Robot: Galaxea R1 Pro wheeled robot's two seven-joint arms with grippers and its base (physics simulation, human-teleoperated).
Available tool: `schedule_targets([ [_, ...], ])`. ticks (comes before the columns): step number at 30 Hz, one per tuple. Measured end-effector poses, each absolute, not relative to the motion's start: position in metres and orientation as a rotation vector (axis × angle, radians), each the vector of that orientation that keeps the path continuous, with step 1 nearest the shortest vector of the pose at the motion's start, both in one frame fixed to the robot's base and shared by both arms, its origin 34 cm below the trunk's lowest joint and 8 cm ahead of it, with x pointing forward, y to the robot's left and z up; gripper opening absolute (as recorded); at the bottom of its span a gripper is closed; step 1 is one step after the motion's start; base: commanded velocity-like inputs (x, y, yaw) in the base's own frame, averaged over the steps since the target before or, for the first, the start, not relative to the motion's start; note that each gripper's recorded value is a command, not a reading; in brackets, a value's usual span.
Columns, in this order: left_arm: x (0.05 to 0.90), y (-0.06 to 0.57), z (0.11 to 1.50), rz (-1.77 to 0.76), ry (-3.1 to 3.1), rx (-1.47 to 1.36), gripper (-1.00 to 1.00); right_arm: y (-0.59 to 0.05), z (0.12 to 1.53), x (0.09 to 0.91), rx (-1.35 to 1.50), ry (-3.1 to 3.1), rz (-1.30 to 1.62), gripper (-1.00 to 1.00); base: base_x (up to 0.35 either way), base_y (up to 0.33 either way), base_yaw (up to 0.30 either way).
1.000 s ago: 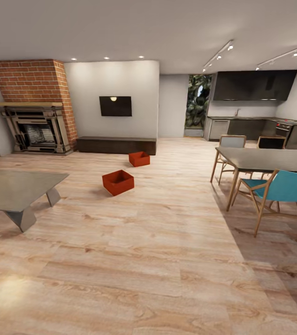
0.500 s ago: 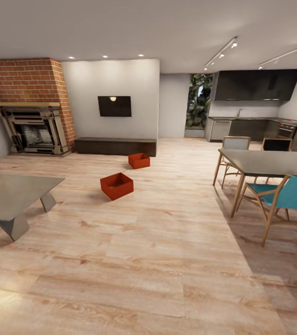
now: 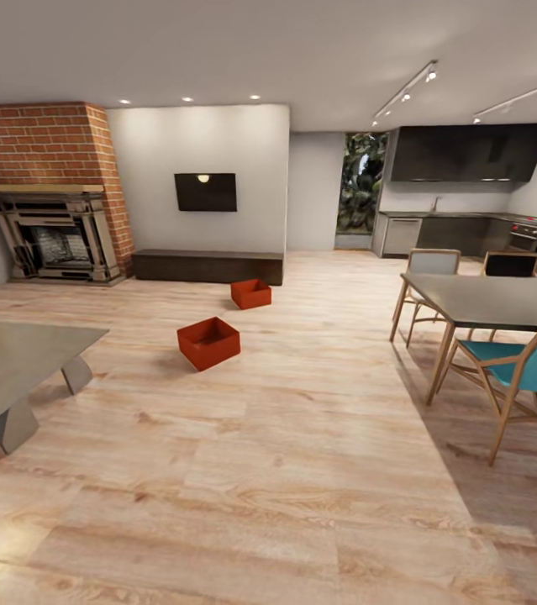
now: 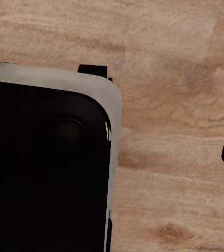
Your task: Move the two storage containers from the living room to the garage. In the garage, place one container on the floor and stack the other container on top of it (either order is fine).
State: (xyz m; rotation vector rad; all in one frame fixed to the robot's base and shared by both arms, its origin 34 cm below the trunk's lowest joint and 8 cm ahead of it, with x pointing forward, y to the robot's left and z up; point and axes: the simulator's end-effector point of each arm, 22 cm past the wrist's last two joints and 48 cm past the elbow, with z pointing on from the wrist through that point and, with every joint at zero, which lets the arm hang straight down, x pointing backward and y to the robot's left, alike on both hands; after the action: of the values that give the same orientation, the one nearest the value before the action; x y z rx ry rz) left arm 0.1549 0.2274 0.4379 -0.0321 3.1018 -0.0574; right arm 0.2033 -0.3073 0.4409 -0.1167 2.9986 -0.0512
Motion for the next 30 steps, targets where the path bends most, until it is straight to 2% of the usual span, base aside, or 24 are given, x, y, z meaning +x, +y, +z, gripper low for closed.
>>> schedule_targets([
  [30, 0.1552, 0.2274, 0.4379, -0.057, 3.101, -0.032, 1.00, -0.3073, 0.4409, 0.2033, -0.119, 2.999, -0.051, 1.00, 0.321, 0.000, 0.000],
])
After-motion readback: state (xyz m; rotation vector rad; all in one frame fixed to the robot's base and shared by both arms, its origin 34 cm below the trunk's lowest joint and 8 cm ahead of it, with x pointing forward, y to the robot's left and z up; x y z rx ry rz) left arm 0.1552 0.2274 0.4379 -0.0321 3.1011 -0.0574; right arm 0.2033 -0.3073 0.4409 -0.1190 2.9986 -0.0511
